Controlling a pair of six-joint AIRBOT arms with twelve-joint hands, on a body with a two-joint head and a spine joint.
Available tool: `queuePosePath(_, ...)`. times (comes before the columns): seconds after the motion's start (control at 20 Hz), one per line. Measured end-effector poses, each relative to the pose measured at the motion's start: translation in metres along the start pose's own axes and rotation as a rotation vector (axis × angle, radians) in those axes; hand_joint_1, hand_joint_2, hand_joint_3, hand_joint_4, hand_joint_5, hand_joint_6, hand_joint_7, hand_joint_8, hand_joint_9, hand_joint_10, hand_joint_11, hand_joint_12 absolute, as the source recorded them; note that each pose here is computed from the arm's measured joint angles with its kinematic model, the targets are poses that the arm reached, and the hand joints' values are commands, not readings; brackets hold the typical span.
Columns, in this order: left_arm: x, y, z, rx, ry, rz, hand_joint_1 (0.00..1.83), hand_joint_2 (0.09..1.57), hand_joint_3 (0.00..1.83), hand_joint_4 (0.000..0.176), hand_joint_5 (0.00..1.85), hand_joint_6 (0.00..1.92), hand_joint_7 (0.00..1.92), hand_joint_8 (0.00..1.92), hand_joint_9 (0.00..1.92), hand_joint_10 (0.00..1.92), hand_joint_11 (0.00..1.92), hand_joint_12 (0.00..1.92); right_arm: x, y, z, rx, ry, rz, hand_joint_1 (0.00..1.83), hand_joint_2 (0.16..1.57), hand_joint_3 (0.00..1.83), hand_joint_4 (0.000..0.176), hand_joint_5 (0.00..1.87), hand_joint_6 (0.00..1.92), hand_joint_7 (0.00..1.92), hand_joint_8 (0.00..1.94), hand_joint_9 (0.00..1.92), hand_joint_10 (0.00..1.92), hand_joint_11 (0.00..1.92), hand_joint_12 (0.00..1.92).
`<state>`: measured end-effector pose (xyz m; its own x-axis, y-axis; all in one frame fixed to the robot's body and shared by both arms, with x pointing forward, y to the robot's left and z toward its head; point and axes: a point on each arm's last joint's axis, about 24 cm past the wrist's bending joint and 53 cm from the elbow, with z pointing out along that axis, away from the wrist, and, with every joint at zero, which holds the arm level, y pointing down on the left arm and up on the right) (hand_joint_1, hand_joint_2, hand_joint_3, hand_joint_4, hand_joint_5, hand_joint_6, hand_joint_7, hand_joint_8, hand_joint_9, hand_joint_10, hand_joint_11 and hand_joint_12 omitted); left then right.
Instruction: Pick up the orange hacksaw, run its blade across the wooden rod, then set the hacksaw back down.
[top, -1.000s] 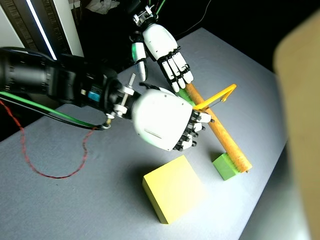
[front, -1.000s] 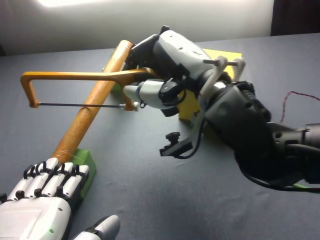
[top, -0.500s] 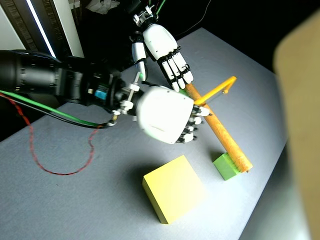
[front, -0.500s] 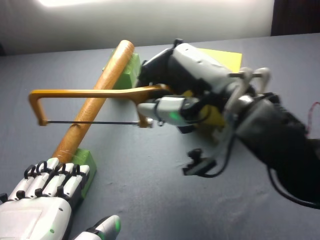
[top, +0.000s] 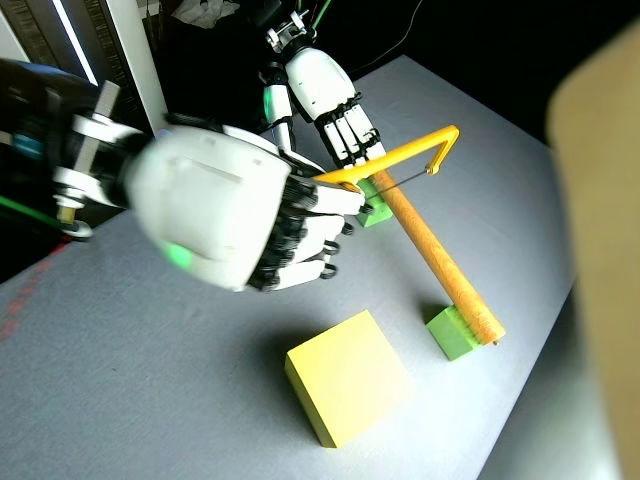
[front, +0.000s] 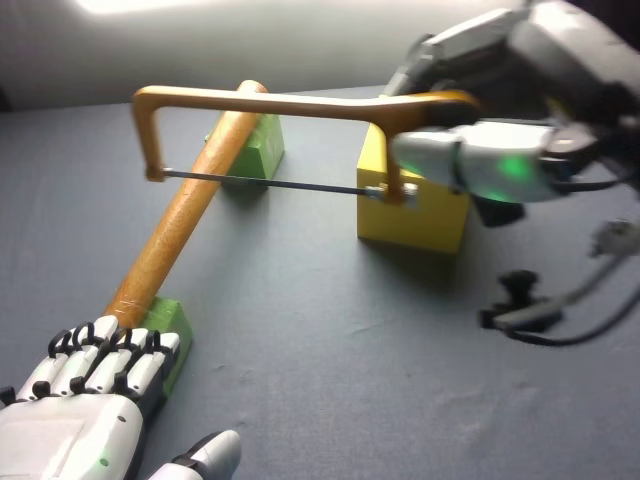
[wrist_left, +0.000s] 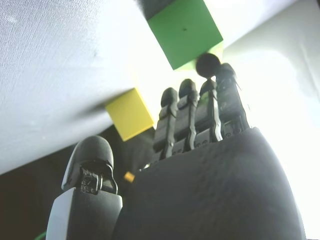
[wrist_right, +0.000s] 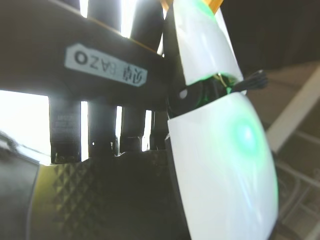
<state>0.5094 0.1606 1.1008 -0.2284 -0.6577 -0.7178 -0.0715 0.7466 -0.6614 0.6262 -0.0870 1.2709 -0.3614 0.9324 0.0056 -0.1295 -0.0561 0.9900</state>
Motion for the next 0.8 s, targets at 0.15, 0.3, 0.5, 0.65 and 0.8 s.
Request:
queuePosePath(0.15, 0.000, -0.002, 0.001, 0.000, 0.001, -0.009, 0.00, 1.33, 0.00, 0.000, 0.10, 0.00, 0.06, 0.00, 0.02, 0.00, 0.00, 0.00, -0.006, -0.010, -0.014, 0.044, 0.012, 0.009, 1.26, 1.06, 0.00, 0.000, 1.03, 0.85, 1.22, 0.65, 1.33, 0.00, 1.12, 0.42)
queuePosePath(0.3, 0.000, -0.005, 0.002, 0.003, 0.003, -0.022, 0.00, 1.34, 0.00, 0.000, 0.12, 0.01, 0.09, 0.01, 0.04, 0.01, 0.00, 0.00, 0.002, -0.045, -0.026, 0.142, 0.056, -0.020, 1.26, 1.05, 0.00, 0.000, 1.05, 0.82, 1.24, 0.60, 1.33, 0.00, 1.12, 0.41)
queuePosePath(0.5, -0.001, -0.013, 0.001, 0.014, 0.011, -0.041, 0.00, 1.34, 0.00, 0.000, 0.11, 0.00, 0.08, 0.00, 0.03, 0.00, 0.00, 0.00, -0.011, -0.079, -0.028, 0.208, 0.042, -0.076, 1.25, 1.06, 0.00, 0.000, 1.01, 0.89, 1.20, 0.67, 1.31, 0.00, 1.10, 0.42)
queuePosePath(0.65, -0.003, -0.021, 0.003, 0.028, 0.026, -0.045, 0.00, 1.34, 0.00, 0.000, 0.11, 0.00, 0.07, 0.00, 0.03, 0.00, 0.00, 0.00, -0.021, -0.103, -0.026, 0.251, 0.025, -0.085, 1.26, 1.05, 0.00, 0.000, 1.03, 0.85, 1.23, 0.62, 1.33, 0.00, 1.12, 0.41)
queuePosePath(0.8, -0.010, -0.029, 0.003, 0.047, 0.022, -0.049, 0.00, 1.33, 0.00, 0.000, 0.10, 0.00, 0.07, 0.00, 0.03, 0.00, 0.00, 0.00, -0.025, -0.129, -0.024, 0.299, 0.027, -0.058, 1.26, 1.06, 0.00, 0.000, 1.02, 0.86, 1.22, 0.65, 1.32, 0.00, 1.12, 0.41)
